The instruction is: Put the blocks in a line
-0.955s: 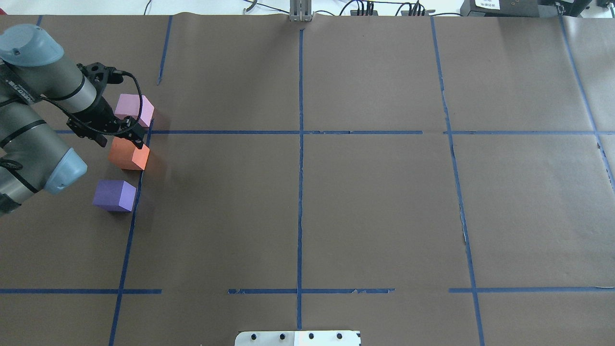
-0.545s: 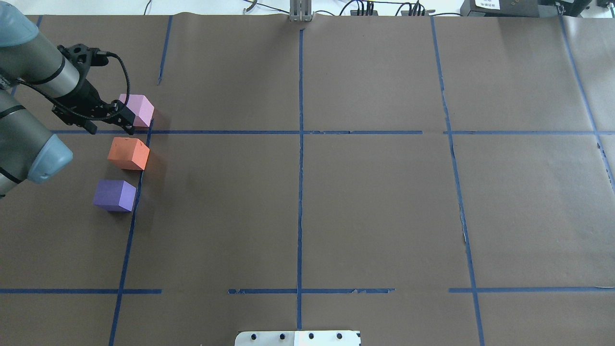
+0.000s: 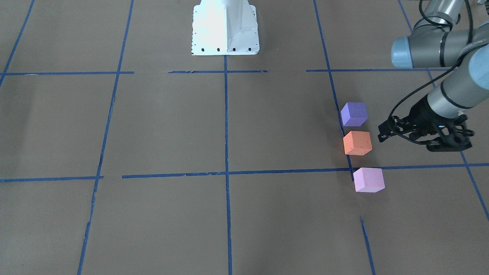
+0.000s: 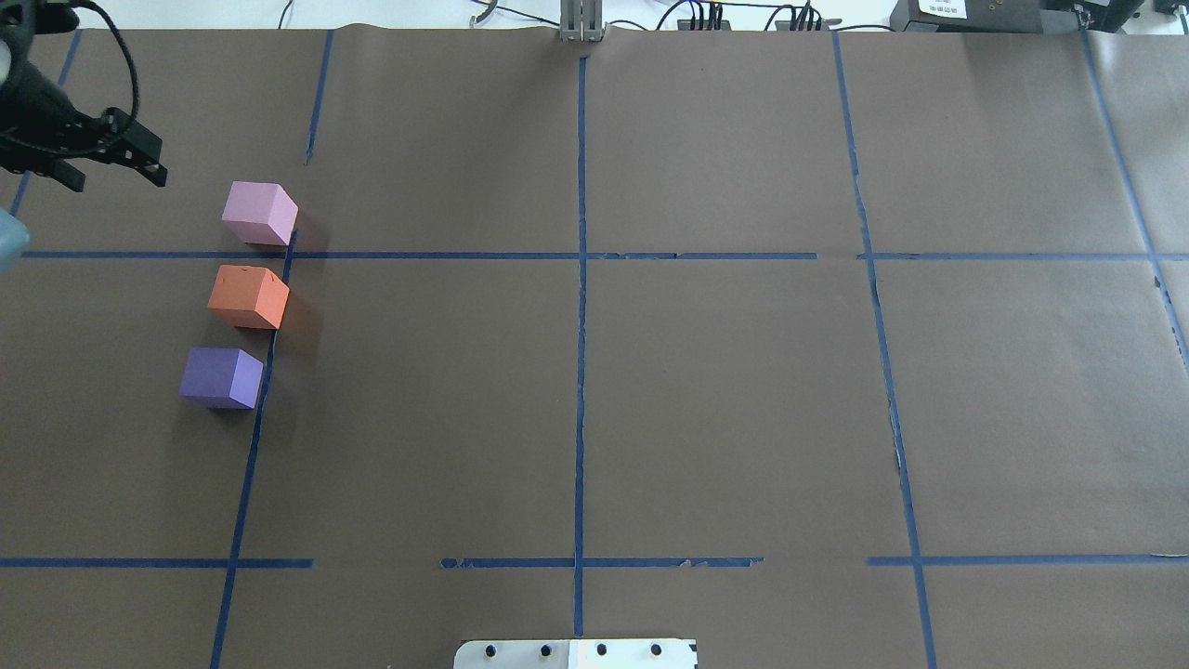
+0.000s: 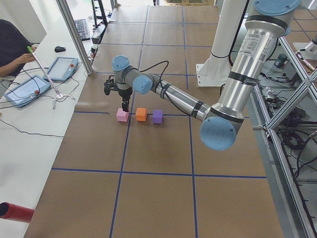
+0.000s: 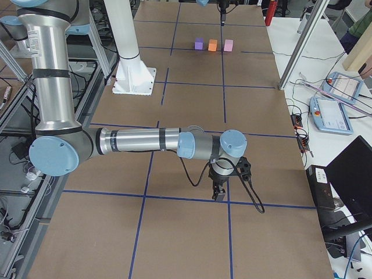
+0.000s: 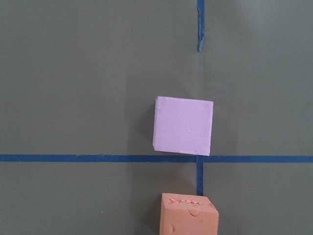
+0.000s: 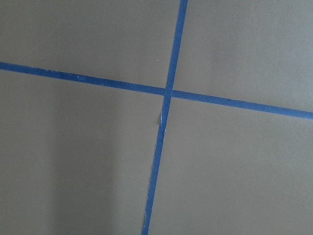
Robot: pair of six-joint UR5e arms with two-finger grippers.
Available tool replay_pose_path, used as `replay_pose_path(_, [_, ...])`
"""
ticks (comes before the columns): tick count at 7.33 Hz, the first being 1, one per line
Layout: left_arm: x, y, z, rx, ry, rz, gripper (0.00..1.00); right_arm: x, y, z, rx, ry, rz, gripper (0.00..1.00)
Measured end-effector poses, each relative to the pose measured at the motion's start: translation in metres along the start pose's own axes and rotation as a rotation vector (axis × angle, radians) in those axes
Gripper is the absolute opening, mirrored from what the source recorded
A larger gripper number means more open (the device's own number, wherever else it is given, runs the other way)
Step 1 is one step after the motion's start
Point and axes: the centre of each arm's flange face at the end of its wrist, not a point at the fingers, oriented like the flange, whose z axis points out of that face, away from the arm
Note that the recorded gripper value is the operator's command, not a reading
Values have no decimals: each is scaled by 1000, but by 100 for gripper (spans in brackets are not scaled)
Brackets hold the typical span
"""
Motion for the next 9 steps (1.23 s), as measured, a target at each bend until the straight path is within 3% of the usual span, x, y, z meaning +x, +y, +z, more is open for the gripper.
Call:
replay_pose_path(2, [-88,13,-27,34,-39,89,100,0,0,0,0,0,0,100])
replay_pose_path(5, [-204,59,-39,28,-84,176,100,0,0,0,0,0,0,100])
replay_pose_path(9, [-285,137,-19,-22,-63,136,100,0,0,0,0,0,0,100])
